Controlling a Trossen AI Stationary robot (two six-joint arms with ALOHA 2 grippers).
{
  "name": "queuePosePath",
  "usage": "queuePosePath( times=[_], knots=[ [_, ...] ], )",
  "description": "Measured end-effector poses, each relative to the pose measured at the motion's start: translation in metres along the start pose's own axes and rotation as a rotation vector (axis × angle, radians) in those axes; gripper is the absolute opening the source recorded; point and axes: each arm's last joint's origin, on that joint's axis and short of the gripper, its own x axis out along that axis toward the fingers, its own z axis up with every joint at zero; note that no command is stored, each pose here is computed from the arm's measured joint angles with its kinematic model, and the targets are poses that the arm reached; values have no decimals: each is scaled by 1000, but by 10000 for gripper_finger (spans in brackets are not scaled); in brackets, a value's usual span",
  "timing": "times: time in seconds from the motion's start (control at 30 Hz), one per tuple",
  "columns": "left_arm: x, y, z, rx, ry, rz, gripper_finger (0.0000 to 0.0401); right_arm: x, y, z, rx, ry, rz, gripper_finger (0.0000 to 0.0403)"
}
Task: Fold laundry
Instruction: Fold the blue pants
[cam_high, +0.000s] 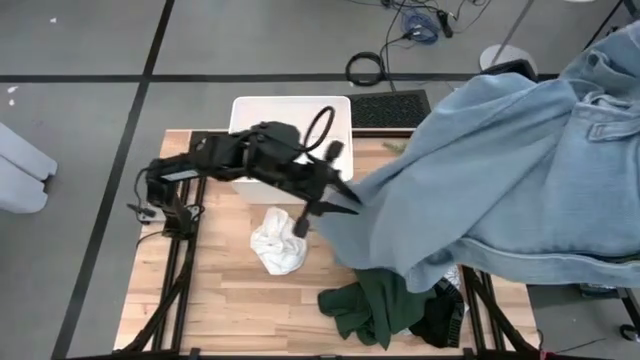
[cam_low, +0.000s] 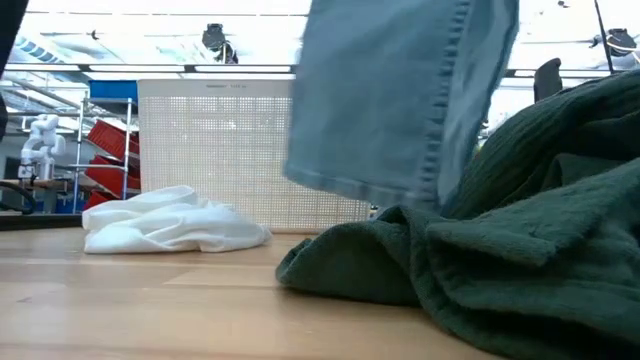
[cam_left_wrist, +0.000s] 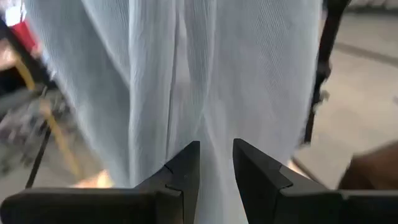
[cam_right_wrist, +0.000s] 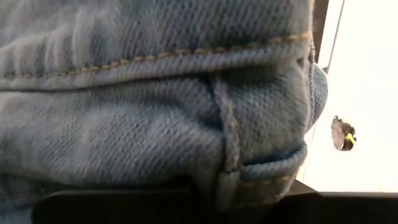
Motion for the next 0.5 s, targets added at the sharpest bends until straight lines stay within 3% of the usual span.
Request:
queuePosePath(
  times=[0.1,0.23,0.37,0.5],
  knots=[
    [20,6,-4,-10,-85,-73,105,0,0,4,-93,17,-32,41],
    [51,15,-22,-32,-97,-103,105,0,-5,11,-167,105,-122,41],
    [78,18,-41,-63,-120,-239,105,-3,-9,9,-265,283,-203,41],
    [100,14,-58,-83,-84,-276,105,-9,-14,11,-301,485,-307,41]
  ],
)
